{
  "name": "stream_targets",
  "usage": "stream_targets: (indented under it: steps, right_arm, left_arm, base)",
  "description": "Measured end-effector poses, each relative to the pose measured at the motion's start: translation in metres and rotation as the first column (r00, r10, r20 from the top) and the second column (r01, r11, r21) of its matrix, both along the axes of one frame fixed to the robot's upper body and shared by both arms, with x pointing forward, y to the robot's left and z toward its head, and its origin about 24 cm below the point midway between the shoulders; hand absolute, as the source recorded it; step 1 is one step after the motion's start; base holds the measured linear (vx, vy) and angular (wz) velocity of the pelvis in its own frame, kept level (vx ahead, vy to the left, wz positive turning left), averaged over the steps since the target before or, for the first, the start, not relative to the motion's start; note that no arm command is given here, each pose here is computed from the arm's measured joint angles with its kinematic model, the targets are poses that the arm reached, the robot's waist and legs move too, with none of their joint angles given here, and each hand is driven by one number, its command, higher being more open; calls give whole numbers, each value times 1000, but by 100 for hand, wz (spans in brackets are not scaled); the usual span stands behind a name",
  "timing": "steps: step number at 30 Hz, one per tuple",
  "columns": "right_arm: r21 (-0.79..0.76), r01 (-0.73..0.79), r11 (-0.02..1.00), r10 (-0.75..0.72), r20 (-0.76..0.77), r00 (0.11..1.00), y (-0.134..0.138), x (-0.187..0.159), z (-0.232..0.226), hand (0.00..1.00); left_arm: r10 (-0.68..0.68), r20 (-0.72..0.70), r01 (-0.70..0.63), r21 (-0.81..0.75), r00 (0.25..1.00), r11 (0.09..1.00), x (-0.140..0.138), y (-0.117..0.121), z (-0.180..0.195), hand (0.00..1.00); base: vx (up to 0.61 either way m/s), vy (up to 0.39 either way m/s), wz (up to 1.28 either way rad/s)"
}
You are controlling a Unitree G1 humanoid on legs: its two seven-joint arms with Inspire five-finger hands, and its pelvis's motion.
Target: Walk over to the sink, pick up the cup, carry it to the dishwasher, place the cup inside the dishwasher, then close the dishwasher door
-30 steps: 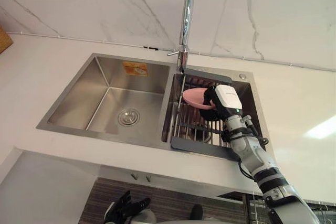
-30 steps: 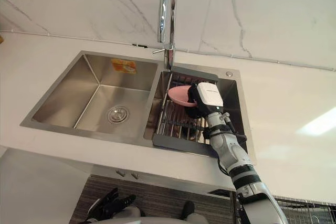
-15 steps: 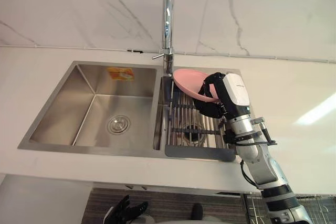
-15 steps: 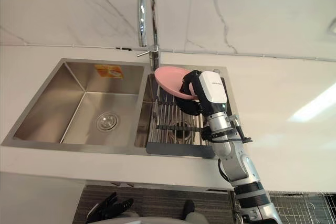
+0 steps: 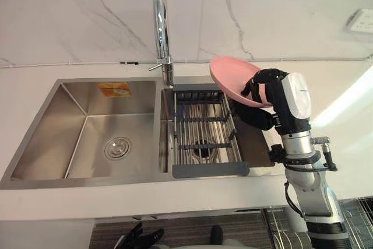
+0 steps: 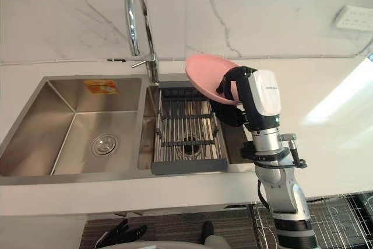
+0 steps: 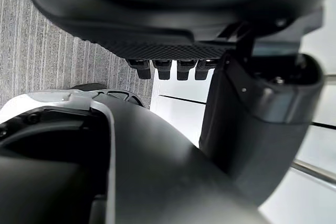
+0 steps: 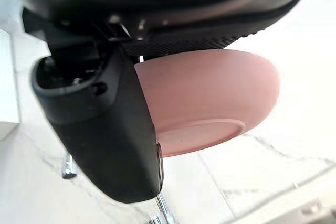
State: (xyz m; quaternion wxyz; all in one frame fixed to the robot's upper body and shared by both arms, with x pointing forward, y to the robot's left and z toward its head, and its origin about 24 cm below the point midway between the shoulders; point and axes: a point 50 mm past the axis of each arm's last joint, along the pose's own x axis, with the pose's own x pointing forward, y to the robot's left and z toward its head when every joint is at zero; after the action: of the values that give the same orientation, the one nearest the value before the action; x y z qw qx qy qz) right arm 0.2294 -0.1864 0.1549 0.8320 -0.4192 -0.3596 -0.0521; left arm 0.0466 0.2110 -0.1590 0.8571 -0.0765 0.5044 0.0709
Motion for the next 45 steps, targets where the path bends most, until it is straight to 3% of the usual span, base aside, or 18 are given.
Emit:
stream_targets:
  steps: [9, 18, 24, 27, 31, 45]
  right_arm:
    - [14, 16, 1000, -16, 16, 1000, -3, -10, -1, 0]
    - [60, 210, 976, -210, -4, 978, -37, -32, -18, 0]
    - [36, 183, 983, -185, 100, 978, -33, -37, -12, 0]
    - [6, 170, 985, -170, 124, 978, -32, -23, -9, 0]
    - [14, 246, 969, -246, 67, 967, -42, -17, -14, 0]
    - [9, 318, 948, -310, -191, 931, -55, -20, -59, 0]
  left_arm:
    - [17, 14, -17, -6, 1000, 1000, -2, 1, 0, 100]
    - [66, -40, -67, -36, 997, 997, -10, 4, -3, 100]
    - [134, -76, -138, -54, 988, 989, -18, 9, -4, 100]
    - [162, -103, -166, -28, 981, 986, -16, 8, -6, 100]
    - [193, -139, -192, 24, 971, 981, -22, 21, -5, 100]
    - [190, -156, -191, 4, 969, 982, -21, 10, -9, 100]
  base:
    - [-70, -50, -45]
    - [-117, 5, -81]
    - [-55, -33, -55]
    - [4, -58, -91]
    - [-32, -95, -74]
    - [-19, 19, -1]
